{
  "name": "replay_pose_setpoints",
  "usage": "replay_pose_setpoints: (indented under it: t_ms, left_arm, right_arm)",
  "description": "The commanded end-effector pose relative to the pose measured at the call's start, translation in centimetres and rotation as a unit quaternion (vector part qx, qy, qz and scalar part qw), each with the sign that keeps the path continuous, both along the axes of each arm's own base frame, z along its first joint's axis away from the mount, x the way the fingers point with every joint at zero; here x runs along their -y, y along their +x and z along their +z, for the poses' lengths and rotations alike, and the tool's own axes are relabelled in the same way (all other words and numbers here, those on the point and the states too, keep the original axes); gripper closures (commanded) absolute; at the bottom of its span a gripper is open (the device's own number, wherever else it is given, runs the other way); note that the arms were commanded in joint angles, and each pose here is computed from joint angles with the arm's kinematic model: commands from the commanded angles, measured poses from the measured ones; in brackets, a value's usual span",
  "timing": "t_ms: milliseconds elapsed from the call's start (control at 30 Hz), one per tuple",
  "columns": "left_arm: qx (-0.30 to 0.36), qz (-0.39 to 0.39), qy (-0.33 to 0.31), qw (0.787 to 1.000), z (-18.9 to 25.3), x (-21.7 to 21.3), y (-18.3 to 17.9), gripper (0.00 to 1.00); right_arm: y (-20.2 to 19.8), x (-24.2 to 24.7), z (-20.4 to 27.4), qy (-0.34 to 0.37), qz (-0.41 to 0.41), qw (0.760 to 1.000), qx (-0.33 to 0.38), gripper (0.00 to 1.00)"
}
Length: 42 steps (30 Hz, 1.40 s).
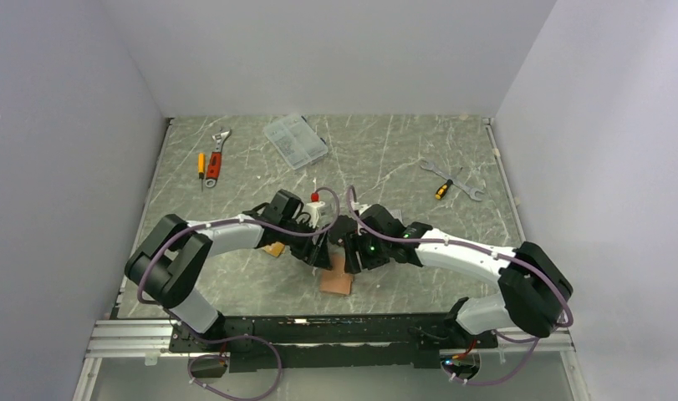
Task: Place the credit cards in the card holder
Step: Place the card holder at the corner of the board, then open the card holder at the center of the board.
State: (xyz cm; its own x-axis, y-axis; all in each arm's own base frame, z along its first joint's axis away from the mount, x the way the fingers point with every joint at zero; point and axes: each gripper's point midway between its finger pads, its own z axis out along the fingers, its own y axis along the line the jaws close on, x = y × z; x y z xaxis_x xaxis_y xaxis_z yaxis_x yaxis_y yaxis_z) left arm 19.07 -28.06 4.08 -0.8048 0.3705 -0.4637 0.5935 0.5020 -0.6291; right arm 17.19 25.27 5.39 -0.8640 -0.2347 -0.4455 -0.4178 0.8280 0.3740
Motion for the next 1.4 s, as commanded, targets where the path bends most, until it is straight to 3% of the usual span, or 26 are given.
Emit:
replay_pose_setpoints:
  t_ms: [0,200,333,433,567,700,800,1000,1067,1200,1367]
  left_arm:
    - [0.058,-0.016,0.019,0.998,2.0,-1.0,1.3,0.24]
    - [0.105,-0.052,0.036,0.992,3.9,-2.4,1.0,0.24]
    - [0.143,-0.082,0.068,0.984,5.0,-4.0,0.7,0.22]
    - [0.192,-0.123,0.117,0.967,6.6,-6.5,0.5,0.23]
    - [0.312,-0.188,0.141,0.921,10.6,-8.7,0.6,0.21]
    - [0.438,-0.243,0.069,0.863,13.2,-6.6,-1.3,0.20]
    - [0.537,-0.268,0.000,0.800,13.8,-3.6,-3.1,0.20]
    - [0.624,-0.272,-0.019,0.732,10.4,-0.1,-4.5,0.16]
    - [0.635,-0.263,-0.013,0.726,9.6,0.7,-4.0,0.15]
    - [0.608,-0.264,0.000,0.749,8.3,2.7,-3.4,0.15]
    - [0.594,-0.274,-0.009,0.756,7.4,4.3,-4.7,0.15]
  right_arm:
    - [0.9,-2.3,1.4,0.012,0.017,1.000,0.023,0.36]
    - [0.9,-2.5,0.4,-0.032,0.020,0.999,0.019,0.40]
    - [1.0,-1.3,-0.4,-0.062,0.005,0.998,0.023,0.51]
    - [1.3,-0.5,-0.5,-0.070,-0.014,0.997,0.035,0.66]
    - [1.1,0.2,-0.7,-0.067,-0.028,0.997,0.039,0.87]
    - [0.9,0.3,-0.9,-0.056,-0.040,0.997,0.041,0.98]
    - [0.9,0.3,-0.6,-0.043,-0.043,0.997,0.047,1.00]
    - [0.8,0.8,-0.2,-0.007,-0.047,0.998,0.051,1.00]
    - [1.0,0.9,0.2,0.022,-0.049,0.997,0.047,1.00]
    - [1.5,1.2,0.4,0.053,-0.056,0.996,0.040,1.00]
    - [1.6,1.7,-0.3,0.057,-0.063,0.996,0.033,1.00]
